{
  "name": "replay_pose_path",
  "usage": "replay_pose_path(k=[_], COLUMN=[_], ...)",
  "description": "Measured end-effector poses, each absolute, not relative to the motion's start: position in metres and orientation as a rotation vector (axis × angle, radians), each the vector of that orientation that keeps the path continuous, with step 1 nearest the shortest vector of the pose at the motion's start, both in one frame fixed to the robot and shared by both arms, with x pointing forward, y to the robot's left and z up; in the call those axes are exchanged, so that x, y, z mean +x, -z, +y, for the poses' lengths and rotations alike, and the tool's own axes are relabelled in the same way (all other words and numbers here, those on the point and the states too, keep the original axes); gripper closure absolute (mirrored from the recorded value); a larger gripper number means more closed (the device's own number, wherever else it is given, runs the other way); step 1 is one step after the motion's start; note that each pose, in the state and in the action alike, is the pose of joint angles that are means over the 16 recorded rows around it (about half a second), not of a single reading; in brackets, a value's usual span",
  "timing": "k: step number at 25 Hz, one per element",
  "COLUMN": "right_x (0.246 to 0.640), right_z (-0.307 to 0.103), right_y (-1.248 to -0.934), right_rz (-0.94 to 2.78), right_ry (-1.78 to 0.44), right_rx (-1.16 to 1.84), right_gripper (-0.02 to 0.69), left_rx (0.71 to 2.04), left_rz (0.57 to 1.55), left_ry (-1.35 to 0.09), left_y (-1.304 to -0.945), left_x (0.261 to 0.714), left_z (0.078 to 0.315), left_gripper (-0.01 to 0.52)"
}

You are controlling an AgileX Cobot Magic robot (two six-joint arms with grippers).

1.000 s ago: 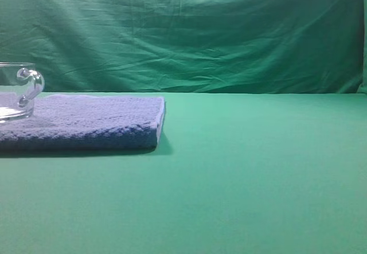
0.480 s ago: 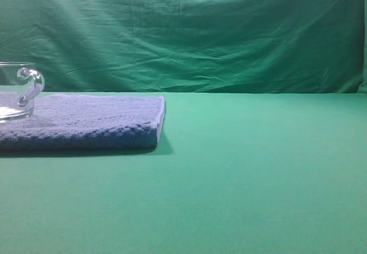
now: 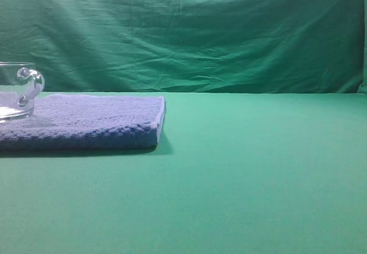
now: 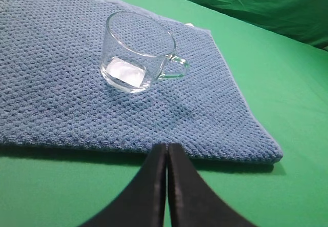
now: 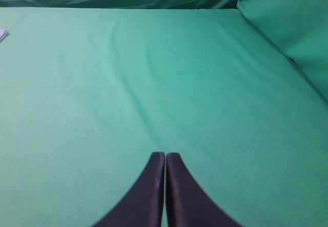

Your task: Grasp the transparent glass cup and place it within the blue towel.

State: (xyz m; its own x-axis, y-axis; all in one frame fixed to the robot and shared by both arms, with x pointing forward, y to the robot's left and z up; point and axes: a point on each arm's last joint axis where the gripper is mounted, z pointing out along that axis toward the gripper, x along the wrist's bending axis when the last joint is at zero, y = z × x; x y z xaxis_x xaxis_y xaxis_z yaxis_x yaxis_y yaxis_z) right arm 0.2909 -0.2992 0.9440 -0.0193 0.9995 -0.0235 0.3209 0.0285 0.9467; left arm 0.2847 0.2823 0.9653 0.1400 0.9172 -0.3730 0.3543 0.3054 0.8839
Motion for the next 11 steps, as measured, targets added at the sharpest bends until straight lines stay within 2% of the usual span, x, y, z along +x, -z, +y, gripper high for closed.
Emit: replay_pose_path(k=[11], right_x=[0.2909], right_z=[-0.2992], right_y=[-0.944], right_rz=[1.47], right_ry=[-1.028], right_rx=[1.418], right_gripper=[0.665], left_rx=[1.257], left_rz=[1.43], left_ry=[-0.621], left_y=[-0.9653], left_x=[0.2847], left_z=[0.2823], left_gripper=[0.514])
